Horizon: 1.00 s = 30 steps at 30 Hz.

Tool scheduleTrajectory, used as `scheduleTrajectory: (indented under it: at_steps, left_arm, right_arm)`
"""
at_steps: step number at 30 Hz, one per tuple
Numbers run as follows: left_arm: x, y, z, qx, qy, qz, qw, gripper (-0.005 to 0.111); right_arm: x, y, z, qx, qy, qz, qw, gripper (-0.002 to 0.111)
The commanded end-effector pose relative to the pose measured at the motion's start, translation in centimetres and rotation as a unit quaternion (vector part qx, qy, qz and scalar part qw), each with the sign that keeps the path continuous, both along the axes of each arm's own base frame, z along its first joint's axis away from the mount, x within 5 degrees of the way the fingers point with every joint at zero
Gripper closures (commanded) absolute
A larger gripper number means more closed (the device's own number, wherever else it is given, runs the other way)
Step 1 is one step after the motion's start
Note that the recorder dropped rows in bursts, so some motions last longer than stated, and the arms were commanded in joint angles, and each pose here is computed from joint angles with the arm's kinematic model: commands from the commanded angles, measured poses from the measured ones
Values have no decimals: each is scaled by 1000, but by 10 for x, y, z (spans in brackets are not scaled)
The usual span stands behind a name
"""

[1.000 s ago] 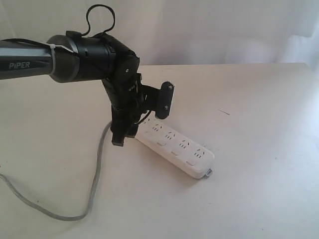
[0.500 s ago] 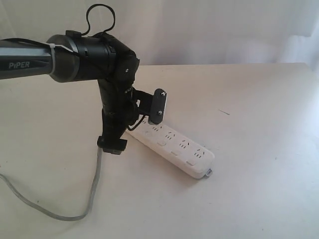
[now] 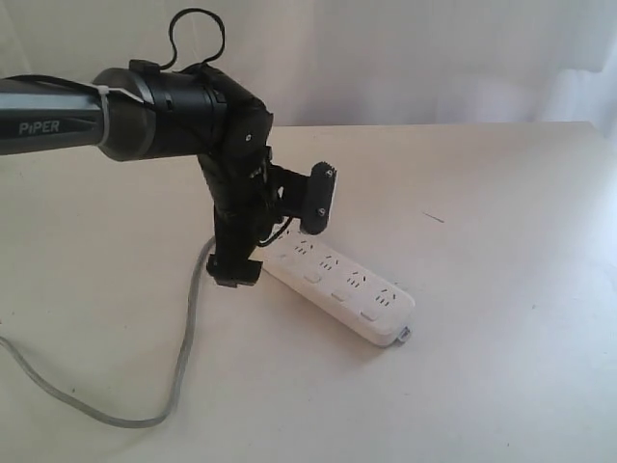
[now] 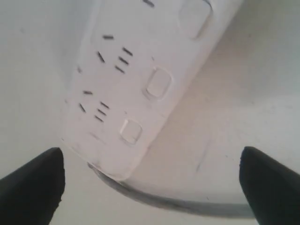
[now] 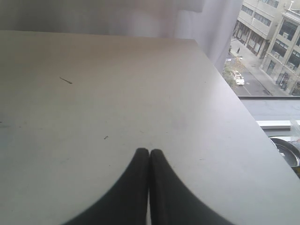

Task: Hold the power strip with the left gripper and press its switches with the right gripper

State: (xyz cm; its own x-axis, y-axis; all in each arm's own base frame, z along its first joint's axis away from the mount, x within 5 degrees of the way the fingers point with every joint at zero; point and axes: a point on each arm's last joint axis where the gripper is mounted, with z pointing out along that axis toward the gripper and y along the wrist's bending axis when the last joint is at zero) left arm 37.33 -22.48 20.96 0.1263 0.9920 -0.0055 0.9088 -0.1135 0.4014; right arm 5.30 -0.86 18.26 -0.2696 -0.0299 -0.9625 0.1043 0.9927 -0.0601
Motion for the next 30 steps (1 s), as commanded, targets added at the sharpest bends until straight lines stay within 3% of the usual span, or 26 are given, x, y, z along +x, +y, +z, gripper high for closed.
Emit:
scheduleTrajectory:
  at_steps: [1,4,7,13,18,25,30]
  left_arm:
    - [-2,-18,11,-40,-44,-63,996,2]
    - [3,-24,13,-65,-75,-78,992,2]
    - [6,-26,5,-51,-77,-105,990,2]
    - [3,-25,-25,3,-16,-157,988,2]
    - [3,-26,-35,11,31,-193,981,2]
    - [28,-24,-20,-35,22,-173,984,2]
    - [43,-9,-14,-32,23,-160,986,2]
  right_arm:
    - [0,0,-1,-5,-4,2,1000,108]
    - [0,0,-1,-5,-4,2,1000,108]
    - [0,0,-1,-5,-4,2,1000,108]
    - [0,0,-1,-5,-4,2,1000,108]
    - [0,0,-1,-5,-4,2,1000,108]
    - [0,0,-1,-5,-4,2,1000,108]
    - [0,0,-1,-5,-4,2,1000,108]
